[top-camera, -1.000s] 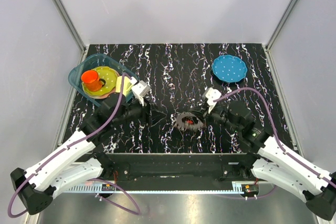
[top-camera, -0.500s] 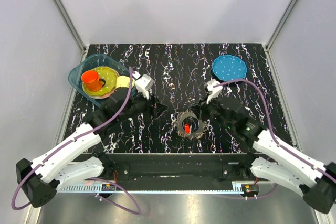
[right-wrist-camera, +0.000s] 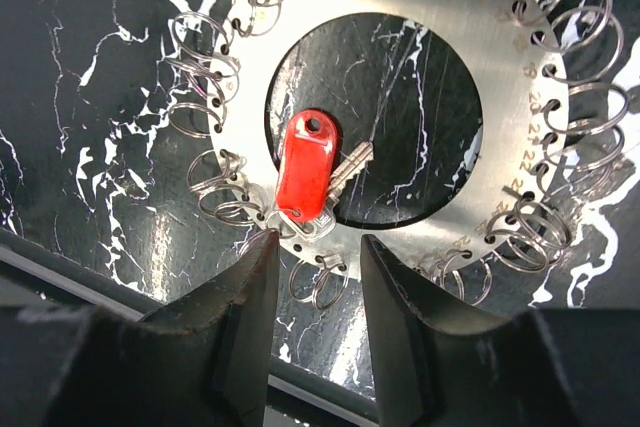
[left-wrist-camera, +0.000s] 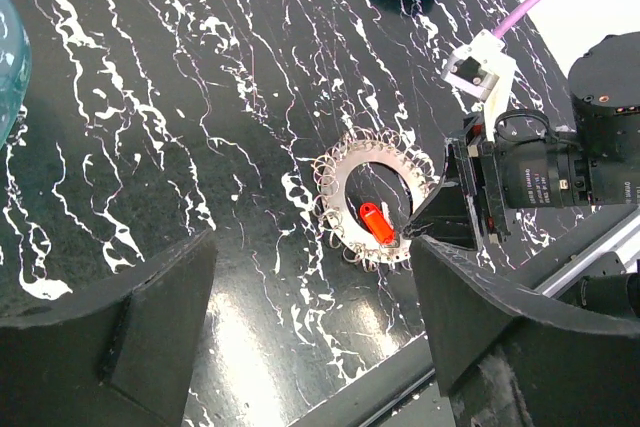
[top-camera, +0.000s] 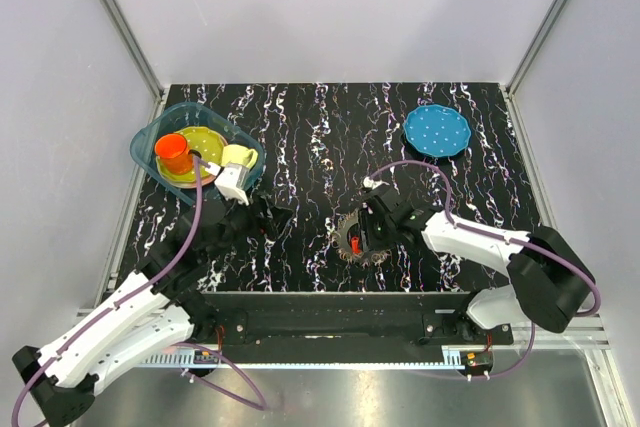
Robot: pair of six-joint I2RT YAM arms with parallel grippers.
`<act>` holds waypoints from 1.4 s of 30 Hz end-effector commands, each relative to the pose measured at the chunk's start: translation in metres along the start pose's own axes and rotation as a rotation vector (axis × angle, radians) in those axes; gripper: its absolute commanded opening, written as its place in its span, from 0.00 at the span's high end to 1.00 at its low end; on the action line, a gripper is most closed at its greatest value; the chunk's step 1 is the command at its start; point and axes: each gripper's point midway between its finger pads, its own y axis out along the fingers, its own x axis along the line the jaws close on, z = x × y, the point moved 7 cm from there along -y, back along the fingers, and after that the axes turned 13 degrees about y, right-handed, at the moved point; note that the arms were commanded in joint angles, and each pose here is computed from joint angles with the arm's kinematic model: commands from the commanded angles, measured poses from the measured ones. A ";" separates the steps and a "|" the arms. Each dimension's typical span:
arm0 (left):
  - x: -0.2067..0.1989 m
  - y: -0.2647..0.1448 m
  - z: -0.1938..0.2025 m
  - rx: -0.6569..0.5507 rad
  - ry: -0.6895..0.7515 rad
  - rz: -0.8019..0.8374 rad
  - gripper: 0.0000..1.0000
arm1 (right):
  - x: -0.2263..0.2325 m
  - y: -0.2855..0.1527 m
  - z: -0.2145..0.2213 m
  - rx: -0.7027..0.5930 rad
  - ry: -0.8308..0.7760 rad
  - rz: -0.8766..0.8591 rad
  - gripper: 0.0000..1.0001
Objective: Remove the keys from the keyring
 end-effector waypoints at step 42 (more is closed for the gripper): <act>-0.006 0.016 0.021 0.010 -0.109 0.049 0.24 | 0.024 -0.026 0.002 -0.059 0.140 -0.048 1.00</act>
